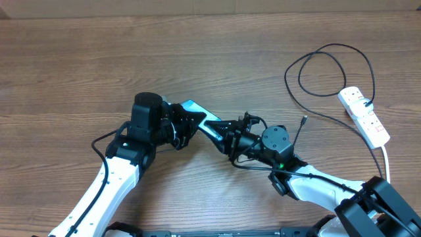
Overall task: Plug charger to phone and switch on socket
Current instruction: 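Release the right gripper and move the phone left with the left gripper, then move the right gripper to the black cable's plug and grasp it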
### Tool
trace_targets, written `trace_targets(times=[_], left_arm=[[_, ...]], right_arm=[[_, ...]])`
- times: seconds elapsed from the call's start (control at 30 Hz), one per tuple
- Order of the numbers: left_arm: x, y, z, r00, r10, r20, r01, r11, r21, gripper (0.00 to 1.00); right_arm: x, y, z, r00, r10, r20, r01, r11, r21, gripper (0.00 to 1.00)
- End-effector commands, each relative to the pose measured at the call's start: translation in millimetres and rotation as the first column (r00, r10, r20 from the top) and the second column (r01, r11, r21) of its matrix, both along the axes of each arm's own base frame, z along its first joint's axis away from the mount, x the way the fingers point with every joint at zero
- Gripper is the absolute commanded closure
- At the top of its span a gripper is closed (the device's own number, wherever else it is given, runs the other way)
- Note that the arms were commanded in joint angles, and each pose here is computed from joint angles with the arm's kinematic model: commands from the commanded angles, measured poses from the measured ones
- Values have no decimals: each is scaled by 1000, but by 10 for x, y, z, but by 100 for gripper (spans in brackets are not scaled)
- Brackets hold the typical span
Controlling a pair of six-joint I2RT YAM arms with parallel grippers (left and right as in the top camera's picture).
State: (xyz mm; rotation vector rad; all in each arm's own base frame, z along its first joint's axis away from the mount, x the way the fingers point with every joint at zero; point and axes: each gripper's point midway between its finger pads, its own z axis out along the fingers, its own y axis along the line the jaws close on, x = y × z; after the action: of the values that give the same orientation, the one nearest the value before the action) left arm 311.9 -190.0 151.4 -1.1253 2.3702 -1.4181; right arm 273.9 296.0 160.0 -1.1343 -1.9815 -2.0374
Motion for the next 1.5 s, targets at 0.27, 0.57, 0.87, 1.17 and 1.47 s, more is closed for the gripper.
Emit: trace_targets(times=[0.27,0.57,0.87,1.17,1.47], left_arm=[[245,431,62,992,28,121,-35,998,58,96],[133,451,-19,976,-171,133,182,980,-75,96],[-45,289,-170,913,-360,192,394,901,-182,96],[-42,270,-117,900,-373,227,416,889,-190,96],[-125,221,11,863,-414,289,482,846,-229,96]], right_arm=[[-118,7,-296,998,57,-11,-58,990,-132,53],[29,-80,-342,685,333,648,104,836,-539,25],[299,-656,-804,775,399,490,203,577,-791,9],[553,-1680,-743,922,317,221,178,161,-971,0],[561,-2378,-820,980,148,136,139,-8,-990,0]])
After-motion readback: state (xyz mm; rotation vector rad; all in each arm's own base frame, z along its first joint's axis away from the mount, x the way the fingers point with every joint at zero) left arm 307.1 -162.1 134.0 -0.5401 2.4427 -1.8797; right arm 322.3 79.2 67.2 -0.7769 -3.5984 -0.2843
